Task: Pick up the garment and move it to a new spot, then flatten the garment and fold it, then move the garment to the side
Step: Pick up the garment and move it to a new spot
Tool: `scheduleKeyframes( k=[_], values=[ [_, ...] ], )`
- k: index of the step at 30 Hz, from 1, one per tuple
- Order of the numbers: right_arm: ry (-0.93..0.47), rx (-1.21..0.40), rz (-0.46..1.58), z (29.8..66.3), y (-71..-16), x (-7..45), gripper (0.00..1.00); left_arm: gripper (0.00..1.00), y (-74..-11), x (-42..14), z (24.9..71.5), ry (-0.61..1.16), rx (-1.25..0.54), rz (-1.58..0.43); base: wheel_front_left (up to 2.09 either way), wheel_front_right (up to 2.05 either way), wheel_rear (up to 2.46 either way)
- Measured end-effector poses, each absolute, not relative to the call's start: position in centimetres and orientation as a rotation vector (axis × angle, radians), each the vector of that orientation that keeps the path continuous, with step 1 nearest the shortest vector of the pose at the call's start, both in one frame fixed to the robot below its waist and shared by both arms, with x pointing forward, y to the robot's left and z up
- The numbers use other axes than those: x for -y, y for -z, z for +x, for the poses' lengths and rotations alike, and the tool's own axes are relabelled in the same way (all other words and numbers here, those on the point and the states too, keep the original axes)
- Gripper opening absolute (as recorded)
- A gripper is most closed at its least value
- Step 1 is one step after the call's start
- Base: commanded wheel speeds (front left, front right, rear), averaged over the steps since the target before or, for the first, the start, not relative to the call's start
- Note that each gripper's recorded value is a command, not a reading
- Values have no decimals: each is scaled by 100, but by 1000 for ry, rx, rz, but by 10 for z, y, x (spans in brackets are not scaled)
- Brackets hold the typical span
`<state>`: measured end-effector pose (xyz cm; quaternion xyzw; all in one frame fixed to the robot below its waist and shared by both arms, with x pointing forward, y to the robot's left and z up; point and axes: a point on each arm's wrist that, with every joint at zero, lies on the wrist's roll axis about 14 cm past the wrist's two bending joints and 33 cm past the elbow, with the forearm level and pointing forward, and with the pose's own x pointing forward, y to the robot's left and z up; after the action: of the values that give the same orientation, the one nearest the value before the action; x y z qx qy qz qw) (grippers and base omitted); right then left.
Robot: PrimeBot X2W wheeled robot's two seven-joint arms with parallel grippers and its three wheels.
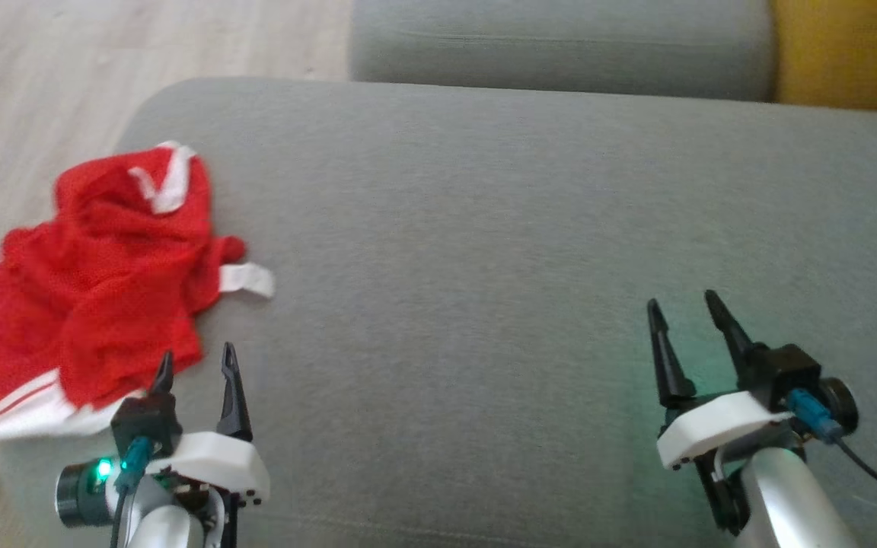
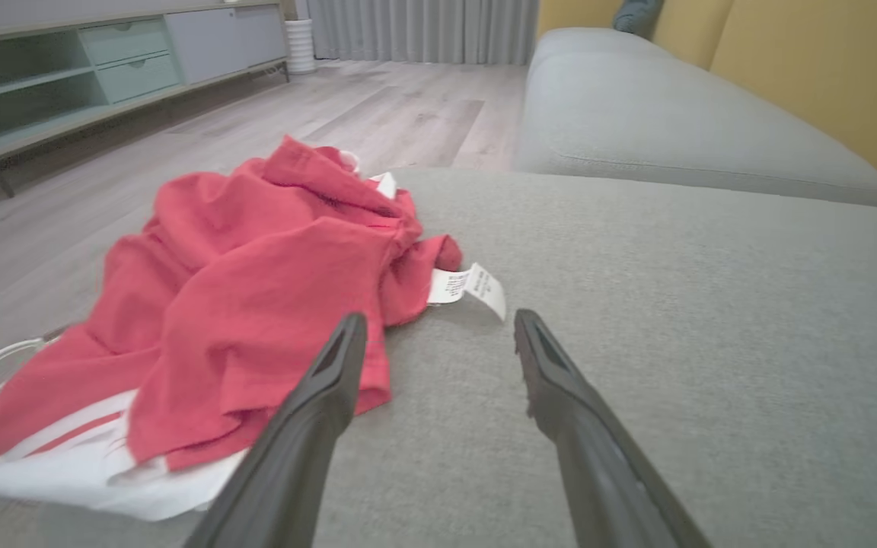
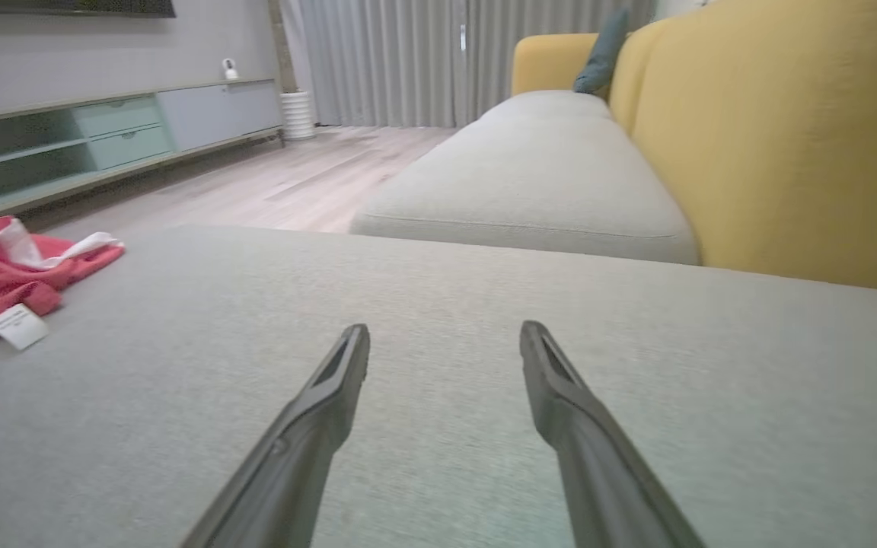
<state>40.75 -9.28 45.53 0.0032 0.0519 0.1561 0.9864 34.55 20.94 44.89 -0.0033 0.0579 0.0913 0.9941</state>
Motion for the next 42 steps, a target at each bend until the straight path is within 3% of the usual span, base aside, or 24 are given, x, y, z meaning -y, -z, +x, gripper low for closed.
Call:
scheduleKeyframes(
  k=[12, 22, 27, 32, 42],
  values=[
    [-640, -105, 10, 406, -456, -23, 100, 100, -440, -291, 266, -492, -147, -30, 0, 0, 0],
    [-751, -98, 25, 406, -458, -63, 100, 100, -431, -322, 239, -614, -186, -27, 0, 0, 0],
    [-761, -108, 20, 406, -451, -63, 100, 100, -427, -332, 258, -630, -199, -60, 0, 0, 0],
    [-731, -138, 16, 414, -434, -50, 100, 100, -454, -347, 318, -568, -128, -34, 0, 0, 0],
    [-659, -119, 6, 442, -426, -20, 100, 100, -442, -349, 393, -435, -187, -19, 0, 0, 0]
  ],
)
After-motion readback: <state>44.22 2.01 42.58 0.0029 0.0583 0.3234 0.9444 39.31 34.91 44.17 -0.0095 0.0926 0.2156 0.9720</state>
